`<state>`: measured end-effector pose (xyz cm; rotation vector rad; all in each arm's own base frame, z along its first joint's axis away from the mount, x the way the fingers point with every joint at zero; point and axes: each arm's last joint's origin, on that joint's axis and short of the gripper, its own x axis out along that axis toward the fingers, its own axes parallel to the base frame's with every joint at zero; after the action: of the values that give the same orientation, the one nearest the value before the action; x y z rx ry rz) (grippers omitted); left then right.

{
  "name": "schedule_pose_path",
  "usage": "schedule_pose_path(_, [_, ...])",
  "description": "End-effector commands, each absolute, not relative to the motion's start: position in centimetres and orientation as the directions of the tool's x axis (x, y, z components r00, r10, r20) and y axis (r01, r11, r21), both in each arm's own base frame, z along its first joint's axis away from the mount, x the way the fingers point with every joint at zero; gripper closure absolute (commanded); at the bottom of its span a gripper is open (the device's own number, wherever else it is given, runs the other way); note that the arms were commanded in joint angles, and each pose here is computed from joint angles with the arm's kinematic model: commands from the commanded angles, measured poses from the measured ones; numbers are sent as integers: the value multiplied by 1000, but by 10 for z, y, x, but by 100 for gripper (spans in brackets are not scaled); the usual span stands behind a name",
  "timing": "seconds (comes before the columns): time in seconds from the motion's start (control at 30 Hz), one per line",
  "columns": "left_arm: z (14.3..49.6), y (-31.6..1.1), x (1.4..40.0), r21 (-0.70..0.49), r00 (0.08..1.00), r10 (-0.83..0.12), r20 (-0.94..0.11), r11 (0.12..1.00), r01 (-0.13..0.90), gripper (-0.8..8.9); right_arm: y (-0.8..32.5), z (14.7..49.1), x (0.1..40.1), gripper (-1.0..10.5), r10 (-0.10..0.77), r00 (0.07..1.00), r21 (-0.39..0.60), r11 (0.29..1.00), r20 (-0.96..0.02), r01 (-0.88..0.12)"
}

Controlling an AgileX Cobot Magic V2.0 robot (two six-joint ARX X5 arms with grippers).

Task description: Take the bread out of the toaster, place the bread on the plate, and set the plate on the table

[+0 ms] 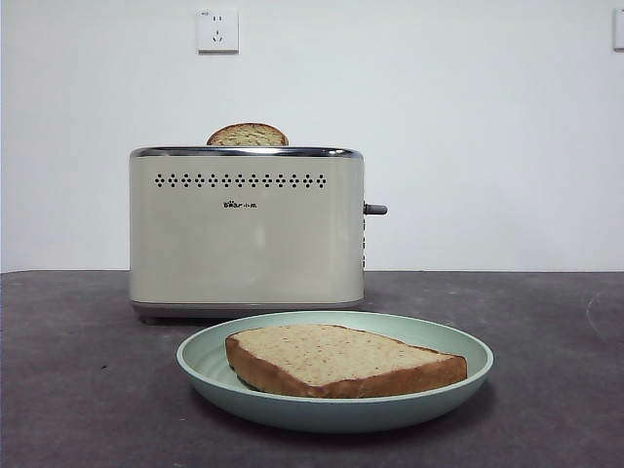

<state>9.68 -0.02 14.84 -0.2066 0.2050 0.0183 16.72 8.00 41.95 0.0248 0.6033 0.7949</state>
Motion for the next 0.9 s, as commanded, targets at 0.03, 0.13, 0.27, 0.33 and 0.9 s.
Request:
schedule_pose_path(0.03, [145,0,96,-192,980,5,-197,980,-44,817,80,419,167,946,675,545,236,710,-498,-664])
schedule_pose_path(0.13, [147,0,96,-194,983,0,-184,980,-37,817,80,419,167,946,674,545,236,710,-499,-663])
schedule_pose_path(0.27, [147,0,96,-194,984,1,-180,980,-36,817,80,419,167,946,674,545,236,710,-499,-663])
schedule_pose_path(0.33, [147,0,96,-194,984,0,-180,980,-36,817,80,419,167,946,675,544,236,710,-498,-664])
schedule_pose_path(0.9, [147,0,96,-194,984,0,-181,980,-36,817,80,419,167,946,674,545,235,710,-498,-664])
